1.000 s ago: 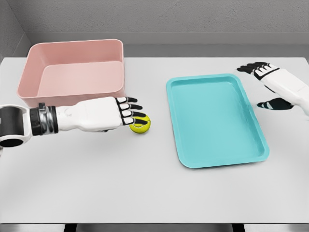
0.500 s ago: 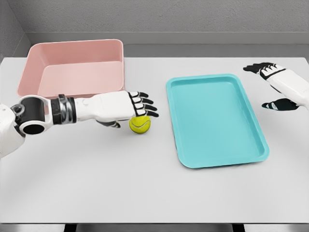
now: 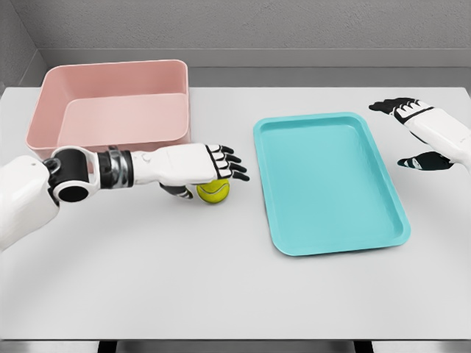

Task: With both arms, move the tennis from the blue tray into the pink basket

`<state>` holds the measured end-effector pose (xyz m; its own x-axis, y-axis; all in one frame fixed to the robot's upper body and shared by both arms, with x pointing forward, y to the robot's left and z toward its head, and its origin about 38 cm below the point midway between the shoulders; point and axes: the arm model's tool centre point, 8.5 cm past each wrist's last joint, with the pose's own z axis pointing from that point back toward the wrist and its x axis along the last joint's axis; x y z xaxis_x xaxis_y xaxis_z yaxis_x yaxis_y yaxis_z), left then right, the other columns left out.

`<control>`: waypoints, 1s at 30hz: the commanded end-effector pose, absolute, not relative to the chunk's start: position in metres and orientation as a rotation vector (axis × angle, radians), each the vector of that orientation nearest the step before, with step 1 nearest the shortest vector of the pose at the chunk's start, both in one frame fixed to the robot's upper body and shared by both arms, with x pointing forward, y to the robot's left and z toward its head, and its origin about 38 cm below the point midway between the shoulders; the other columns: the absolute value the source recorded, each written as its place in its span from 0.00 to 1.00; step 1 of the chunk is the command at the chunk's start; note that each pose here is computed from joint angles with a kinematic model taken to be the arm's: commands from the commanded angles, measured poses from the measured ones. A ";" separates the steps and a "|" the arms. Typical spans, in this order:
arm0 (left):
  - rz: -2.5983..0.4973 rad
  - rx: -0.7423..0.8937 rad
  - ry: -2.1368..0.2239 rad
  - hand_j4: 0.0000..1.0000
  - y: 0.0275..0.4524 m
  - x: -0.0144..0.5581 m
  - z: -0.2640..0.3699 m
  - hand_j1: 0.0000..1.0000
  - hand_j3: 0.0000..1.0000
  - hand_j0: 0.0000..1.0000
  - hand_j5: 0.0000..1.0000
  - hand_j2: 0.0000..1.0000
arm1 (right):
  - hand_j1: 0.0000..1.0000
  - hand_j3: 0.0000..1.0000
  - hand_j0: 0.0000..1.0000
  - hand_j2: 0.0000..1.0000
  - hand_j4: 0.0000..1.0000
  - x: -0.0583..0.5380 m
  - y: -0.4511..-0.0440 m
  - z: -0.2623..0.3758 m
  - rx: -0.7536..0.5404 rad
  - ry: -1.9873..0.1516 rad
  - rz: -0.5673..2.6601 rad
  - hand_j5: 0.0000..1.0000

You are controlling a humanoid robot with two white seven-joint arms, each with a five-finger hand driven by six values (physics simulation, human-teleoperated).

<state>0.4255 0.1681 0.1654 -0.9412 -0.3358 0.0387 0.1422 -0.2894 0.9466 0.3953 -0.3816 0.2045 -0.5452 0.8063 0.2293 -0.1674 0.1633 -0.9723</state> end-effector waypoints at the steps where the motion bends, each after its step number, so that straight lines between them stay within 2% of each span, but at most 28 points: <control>1: -2.287 0.234 -1.651 1.00 0.169 0.427 0.163 1.00 1.00 1.00 1.00 1.00 | 1.00 1.00 1.00 1.00 1.00 0.395 -0.381 0.204 -0.618 -1.632 1.497 1.00; 17: -2.300 0.210 -1.611 1.00 0.166 0.427 0.150 1.00 1.00 1.00 1.00 1.00 | 1.00 1.00 1.00 1.00 1.00 0.394 -0.382 0.201 -0.613 -1.623 1.497 1.00; 19: -2.304 0.210 -1.606 0.89 0.167 0.426 0.149 0.89 0.89 0.89 0.89 0.89 | 1.00 1.00 1.00 1.00 1.00 0.394 -0.383 0.201 -0.614 -1.620 1.499 1.00; 21: -2.318 0.206 -1.585 0.83 0.167 0.426 0.148 0.83 0.83 0.83 0.83 0.83 | 1.00 1.00 1.00 1.00 1.00 0.394 -0.382 0.201 -0.612 -1.620 1.499 1.00; 30: -2.347 0.187 -1.544 0.67 0.164 0.425 0.144 0.67 0.67 0.67 0.67 0.67 | 1.00 1.00 1.00 1.00 1.00 0.394 -0.383 0.201 -0.615 -1.616 1.502 1.00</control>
<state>0.4251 0.1644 0.1451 -0.9392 -0.3376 0.0633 0.1892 -0.3546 0.9157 0.3941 -0.3822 0.1998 -0.5403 0.8081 0.2346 -0.1799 0.1614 -0.9704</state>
